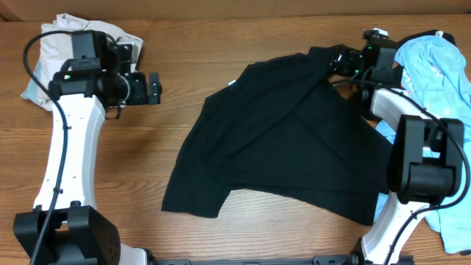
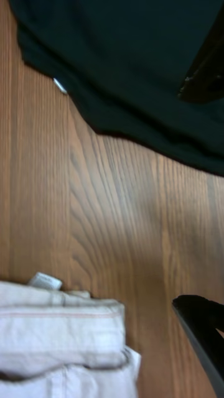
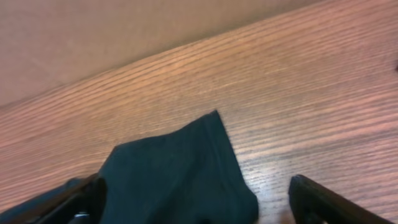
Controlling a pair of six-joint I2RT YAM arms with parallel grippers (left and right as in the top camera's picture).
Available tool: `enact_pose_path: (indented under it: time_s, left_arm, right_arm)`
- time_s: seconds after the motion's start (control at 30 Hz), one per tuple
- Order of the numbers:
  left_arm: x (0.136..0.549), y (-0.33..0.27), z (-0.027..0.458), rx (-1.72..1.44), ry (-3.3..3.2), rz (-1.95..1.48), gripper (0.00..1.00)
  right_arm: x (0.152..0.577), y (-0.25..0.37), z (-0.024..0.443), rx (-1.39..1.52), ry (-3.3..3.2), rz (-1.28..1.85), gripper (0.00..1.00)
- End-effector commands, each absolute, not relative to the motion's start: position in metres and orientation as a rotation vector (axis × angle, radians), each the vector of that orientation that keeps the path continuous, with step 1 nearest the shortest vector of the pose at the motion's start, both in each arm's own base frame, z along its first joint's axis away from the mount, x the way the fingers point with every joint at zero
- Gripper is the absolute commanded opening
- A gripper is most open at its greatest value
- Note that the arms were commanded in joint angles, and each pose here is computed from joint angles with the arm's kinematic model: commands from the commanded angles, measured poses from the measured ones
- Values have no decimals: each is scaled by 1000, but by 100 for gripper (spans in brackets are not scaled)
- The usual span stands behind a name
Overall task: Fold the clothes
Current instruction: 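Drag the black t-shirt with the right gripper to the table center, then grasp the t-shirt's left edge with the left gripper and pull left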
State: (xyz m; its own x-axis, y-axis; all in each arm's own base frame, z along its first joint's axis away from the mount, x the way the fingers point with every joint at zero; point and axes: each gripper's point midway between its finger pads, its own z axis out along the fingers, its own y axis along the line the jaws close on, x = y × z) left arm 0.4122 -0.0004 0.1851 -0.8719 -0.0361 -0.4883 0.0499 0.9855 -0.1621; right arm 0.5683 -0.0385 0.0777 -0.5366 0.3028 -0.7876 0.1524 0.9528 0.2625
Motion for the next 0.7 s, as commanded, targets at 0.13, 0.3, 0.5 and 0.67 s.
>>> enact_pose_path:
  time_s: [0.13, 0.3, 0.5, 0.67]
  left_arm:
    - [424, -54, 189, 324, 2554, -254, 100]
    - [431, -91, 160, 472, 2579, -281, 100]
    - [423, -145, 116, 746, 2613, -272, 100]
    - [415, -181, 78, 918, 2634, -113, 100]
  right_arm:
    - [525, 13, 157, 166, 2208, 556, 100]
    - [478, 25, 188, 146, 2293, 601, 100]
    - [418, 21, 231, 164, 2346, 517, 100]
    - [363, 11, 249, 237, 2416, 411, 100]
